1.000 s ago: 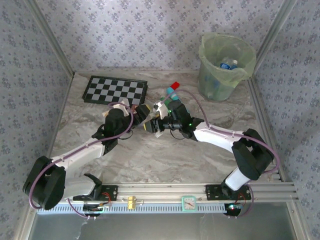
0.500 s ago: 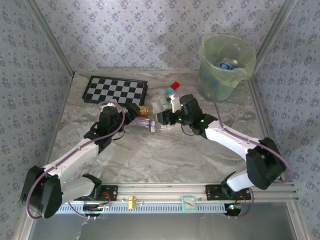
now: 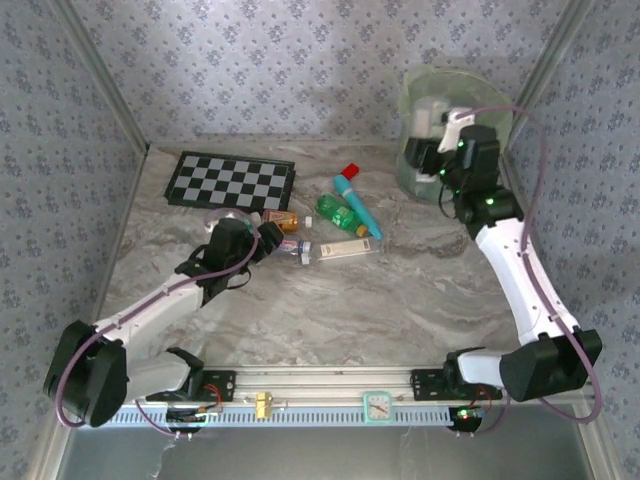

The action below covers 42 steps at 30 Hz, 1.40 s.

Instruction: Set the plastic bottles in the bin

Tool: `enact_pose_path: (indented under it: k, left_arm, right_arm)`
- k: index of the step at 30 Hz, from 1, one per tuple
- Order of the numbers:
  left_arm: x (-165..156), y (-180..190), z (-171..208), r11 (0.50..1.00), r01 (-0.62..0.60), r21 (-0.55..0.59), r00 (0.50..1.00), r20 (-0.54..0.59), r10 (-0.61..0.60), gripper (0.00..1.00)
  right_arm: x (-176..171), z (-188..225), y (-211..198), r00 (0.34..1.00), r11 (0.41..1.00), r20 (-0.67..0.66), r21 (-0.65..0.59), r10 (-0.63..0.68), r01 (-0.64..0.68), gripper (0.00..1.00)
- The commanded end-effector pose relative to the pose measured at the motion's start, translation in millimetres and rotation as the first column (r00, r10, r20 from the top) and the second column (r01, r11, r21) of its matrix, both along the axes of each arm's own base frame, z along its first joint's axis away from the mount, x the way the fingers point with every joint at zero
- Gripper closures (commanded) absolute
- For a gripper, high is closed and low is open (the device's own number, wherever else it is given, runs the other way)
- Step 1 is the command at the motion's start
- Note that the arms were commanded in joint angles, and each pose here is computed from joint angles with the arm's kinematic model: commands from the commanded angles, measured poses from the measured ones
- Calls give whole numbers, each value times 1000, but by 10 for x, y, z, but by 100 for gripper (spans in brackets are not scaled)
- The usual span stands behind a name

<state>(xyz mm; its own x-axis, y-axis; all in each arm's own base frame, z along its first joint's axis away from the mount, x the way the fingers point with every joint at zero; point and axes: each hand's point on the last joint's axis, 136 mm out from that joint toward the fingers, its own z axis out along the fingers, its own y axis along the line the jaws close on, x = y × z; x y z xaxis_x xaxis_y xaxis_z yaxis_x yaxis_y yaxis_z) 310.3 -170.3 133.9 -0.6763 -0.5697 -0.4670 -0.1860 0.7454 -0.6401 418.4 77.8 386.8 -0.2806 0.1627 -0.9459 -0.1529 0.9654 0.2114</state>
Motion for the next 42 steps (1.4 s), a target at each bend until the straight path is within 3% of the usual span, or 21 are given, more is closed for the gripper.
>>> enact_pose_path:
  k: [1,7,18,26,35,42]
  left_arm:
    - [32,-137,103,998,56,20,998,23,-56,0]
    - [-3,-267,109,993,111,41,994,17,-111,0]
    - [-115,-141,90,992,95,87,995,12,-97,0]
    - [-153,-13,131,990,64,122,997,31,-68,0]
    - [-150,-20,162,991,66,120,997,35,-70,0]
    - [-145,29,221,990,48,129,997,56,-56,0]
  right_arm:
    - [258,296,-403,989,991,59,-15,-133,134,44]
    - [881,462,-932,957,959,62,58,-282,279,45]
    - [1719,-212,-1119,921,928,-119,-24,-371,371,45]
    - [1789,-515,-1152,896,917,-195,-74,-400,393,37]
    - [1644,-156,-1106,904,912,-132,-114,-407,394,1]
    - [1278,199,-885,926,923,-70,-143,-370,358,0]
